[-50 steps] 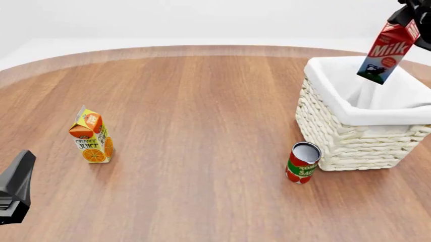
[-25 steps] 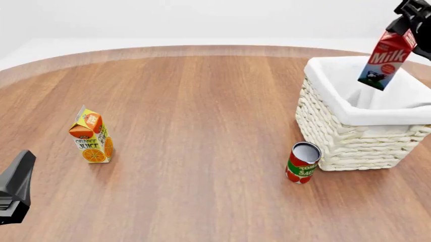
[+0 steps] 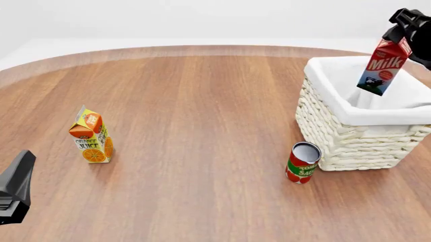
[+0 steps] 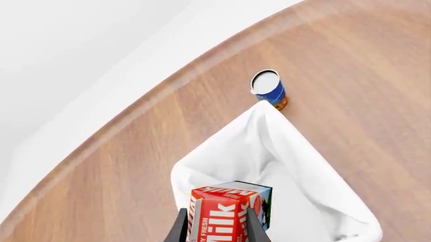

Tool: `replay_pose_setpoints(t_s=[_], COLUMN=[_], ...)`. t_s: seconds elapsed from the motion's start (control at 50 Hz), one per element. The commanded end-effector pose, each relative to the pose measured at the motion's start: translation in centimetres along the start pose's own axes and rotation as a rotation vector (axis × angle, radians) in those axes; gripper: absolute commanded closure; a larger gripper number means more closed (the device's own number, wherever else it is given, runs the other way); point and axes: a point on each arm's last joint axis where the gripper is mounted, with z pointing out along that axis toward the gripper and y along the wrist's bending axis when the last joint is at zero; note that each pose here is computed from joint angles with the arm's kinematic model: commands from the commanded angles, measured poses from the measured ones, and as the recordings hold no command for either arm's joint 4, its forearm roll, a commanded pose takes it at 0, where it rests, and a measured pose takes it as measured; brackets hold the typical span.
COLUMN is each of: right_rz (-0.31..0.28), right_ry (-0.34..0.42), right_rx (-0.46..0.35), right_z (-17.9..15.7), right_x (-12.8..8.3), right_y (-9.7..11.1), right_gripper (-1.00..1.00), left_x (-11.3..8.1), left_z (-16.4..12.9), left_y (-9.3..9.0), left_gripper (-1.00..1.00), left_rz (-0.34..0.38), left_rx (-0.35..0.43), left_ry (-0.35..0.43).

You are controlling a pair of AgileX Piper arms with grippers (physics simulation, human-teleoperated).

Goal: Pick the milk and place it in the basket.

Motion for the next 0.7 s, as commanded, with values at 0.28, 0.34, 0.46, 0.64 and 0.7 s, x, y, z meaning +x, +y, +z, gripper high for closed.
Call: replay_pose_setpoints(t_s=[0.28, 0.34, 0.46, 0.64, 0.7], right_rz=[0.009, 0.009, 0.008, 0.006, 0.006], right_ry=[-0.021, -0.02, -0.02, -0.017, -0.015], right_rx=[-0.012, -0.009, -0.005, 0.004, 0.004], right_z=[0.8, 1.0, 1.3, 1.8, 1.9], right_x=[-0.1, -0.1, -0.1, 0.1, 0.2], right_y=[0.0, -0.1, -0.3, -0.6, -0.6], right_gripper=[1.0, 1.0, 1.0, 1.0, 1.0], left_x=[0.0, 0.0, 0.0, 0.0, 0.0], left_z=[0.0, 0.0, 0.0, 0.0, 0.0], left_y=[0.0, 0.0, 0.0, 0.0, 0.0], left_gripper=[-1.0, -1.0, -1.0, -1.0, -1.0], left_rz=[0.0, 0.0, 0.0, 0.0, 0.0], left_rx=[0.0, 0.0, 0.0, 0.0, 0.0], left_ry=[0.0, 0.0, 0.0, 0.0, 0.0])
